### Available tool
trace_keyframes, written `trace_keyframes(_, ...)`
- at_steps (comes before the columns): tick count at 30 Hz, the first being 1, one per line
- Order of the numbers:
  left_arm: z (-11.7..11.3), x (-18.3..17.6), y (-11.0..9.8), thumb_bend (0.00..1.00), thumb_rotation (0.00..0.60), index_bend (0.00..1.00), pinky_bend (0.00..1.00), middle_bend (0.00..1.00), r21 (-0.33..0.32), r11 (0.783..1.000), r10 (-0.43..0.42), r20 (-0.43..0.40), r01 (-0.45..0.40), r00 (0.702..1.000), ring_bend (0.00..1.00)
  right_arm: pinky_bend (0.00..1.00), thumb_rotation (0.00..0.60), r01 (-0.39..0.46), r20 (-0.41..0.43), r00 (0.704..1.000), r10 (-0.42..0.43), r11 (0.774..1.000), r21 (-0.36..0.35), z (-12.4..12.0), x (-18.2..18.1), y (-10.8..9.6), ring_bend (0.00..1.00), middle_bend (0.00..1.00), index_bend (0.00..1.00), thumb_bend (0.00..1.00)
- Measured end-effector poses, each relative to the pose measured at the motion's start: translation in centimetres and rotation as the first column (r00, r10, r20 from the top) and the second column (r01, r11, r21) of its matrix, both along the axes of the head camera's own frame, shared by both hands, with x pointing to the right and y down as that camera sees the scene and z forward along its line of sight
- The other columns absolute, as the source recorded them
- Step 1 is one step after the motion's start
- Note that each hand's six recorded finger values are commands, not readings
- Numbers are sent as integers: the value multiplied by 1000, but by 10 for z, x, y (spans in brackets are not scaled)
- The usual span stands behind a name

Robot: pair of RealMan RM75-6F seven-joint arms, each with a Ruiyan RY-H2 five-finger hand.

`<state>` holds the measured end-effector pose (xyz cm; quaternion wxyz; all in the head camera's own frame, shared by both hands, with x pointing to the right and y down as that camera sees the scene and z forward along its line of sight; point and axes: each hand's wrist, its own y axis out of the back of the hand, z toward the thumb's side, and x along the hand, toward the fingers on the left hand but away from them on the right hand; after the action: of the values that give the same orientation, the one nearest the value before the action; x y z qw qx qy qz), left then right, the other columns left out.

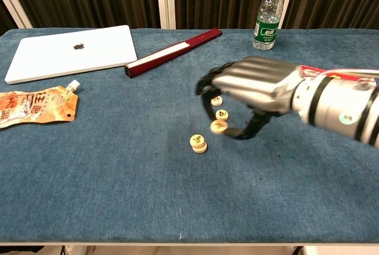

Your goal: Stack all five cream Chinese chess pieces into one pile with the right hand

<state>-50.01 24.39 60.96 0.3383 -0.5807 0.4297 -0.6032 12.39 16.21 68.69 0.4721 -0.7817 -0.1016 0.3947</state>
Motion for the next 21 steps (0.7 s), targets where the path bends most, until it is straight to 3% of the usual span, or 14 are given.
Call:
trace_keyframes(6,1,-4,3,0,600,115,2,92,-7,1000,-10,5,10,1000,46,189,600,43,-4,999,-43,999,1,8,-23,7,185,244,559,522)
trace_keyframes(21,4,-7,5,0,600,115,2,91,-12,1000,-19,2,19,1000,46,189,600,35,-37,999,-35,999,2,17,-25,3,185,244,533,522)
